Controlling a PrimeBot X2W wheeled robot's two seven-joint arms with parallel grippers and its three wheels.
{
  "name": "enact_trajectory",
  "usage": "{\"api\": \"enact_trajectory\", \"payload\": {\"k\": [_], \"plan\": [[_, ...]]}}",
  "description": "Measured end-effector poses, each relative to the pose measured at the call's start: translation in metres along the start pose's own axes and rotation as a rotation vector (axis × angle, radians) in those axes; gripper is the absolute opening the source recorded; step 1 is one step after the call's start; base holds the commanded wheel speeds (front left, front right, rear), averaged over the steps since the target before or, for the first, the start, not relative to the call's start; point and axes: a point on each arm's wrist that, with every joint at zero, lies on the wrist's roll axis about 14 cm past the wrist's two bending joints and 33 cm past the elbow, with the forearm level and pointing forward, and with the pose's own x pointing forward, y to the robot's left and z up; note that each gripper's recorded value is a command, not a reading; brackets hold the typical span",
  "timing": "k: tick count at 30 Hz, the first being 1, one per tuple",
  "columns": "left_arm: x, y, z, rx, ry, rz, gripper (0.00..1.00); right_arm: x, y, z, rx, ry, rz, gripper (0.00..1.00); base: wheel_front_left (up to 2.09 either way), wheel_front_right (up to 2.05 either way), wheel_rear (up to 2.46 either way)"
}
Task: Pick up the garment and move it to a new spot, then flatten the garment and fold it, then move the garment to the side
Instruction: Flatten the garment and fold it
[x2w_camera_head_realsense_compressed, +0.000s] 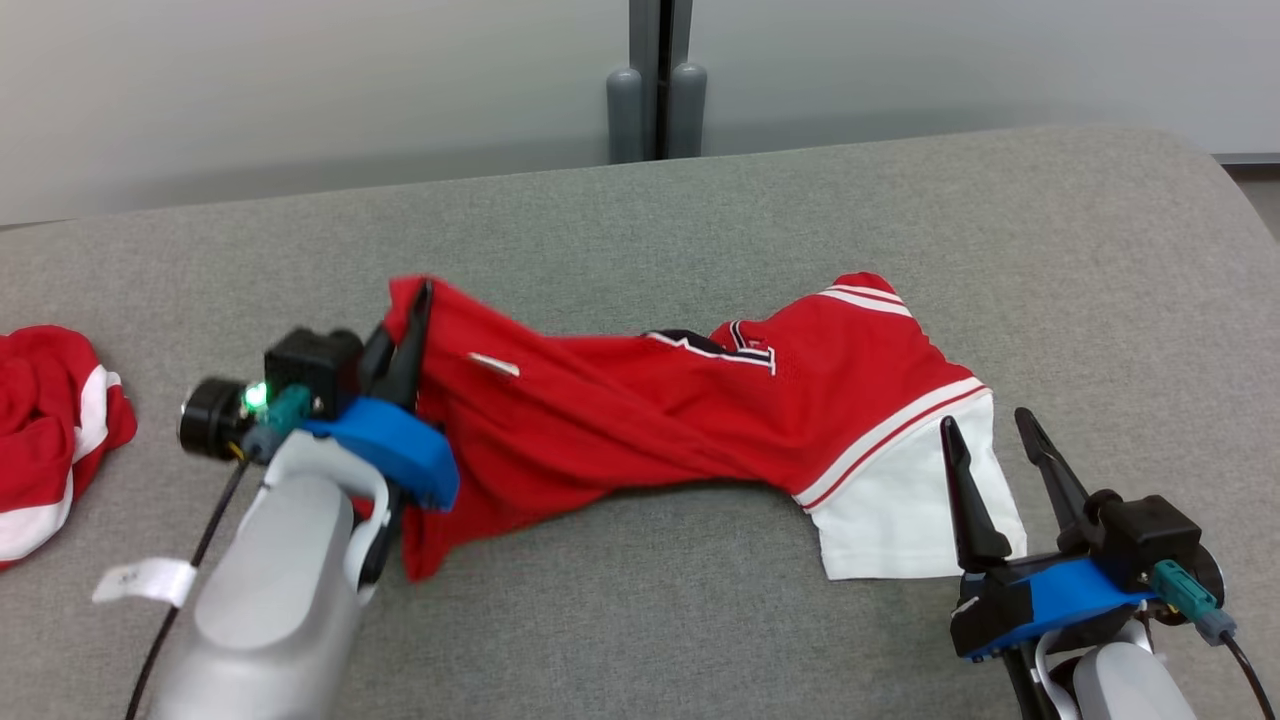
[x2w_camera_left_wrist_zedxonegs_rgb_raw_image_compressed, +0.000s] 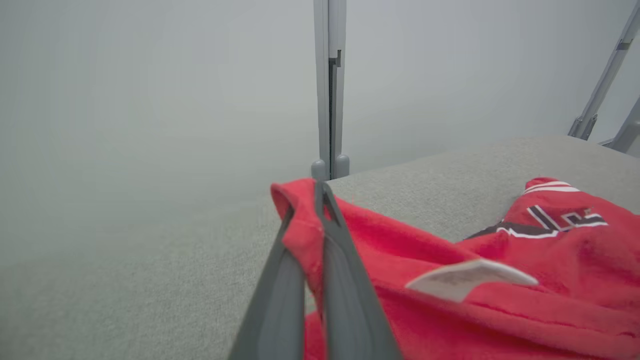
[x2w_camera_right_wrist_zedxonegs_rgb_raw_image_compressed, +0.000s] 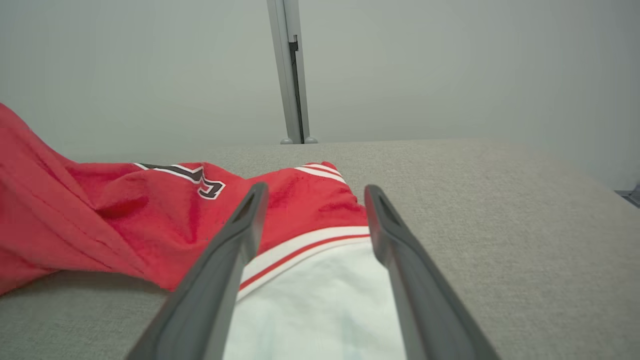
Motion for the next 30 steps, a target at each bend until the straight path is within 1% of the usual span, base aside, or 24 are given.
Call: {"api": "enact_trajectory", "payload": {"k": [4,8,12,14,19,23,30], "plan": [[0.018,-0.003,0.037,0.029,-0.087,-0.023,0.0,-0.002,-0.005,-0.001,0.005,0.004,-0.017,1.0,0.0,0.0,0.0],[0.025,-0.008,0.071,0.041,-0.171,-0.038,0.0,-0.003,-0.008,-0.001,0.006,0.002,-0.025,1.0,0.0,0.0,0.0],[0.017,-0.016,0.079,0.037,-0.198,-0.047,0.0,-0.002,-0.003,0.001,0.012,-0.004,-0.011,1.0,0.0,0.0,0.0],[0.008,-0.016,0.069,0.029,-0.182,-0.04,0.0,-0.002,0.002,0.001,0.018,-0.004,0.001,1.0,0.0,0.0,0.0],[-0.03,-0.015,0.028,-0.011,-0.106,-0.007,0.0,0.0,0.014,0.001,0.025,-0.006,0.035,1.0,0.0,0.0,0.0],[-0.069,-0.011,-0.007,-0.046,-0.039,0.047,0.0,0.003,0.026,0.002,0.027,-0.009,0.067,1.0,0.0,0.0,0.0],[-0.126,-0.011,-0.047,-0.114,0.037,0.134,0.0,0.011,0.046,0.0,0.022,-0.003,0.124,1.0,0.0,0.0,0.0]]}}
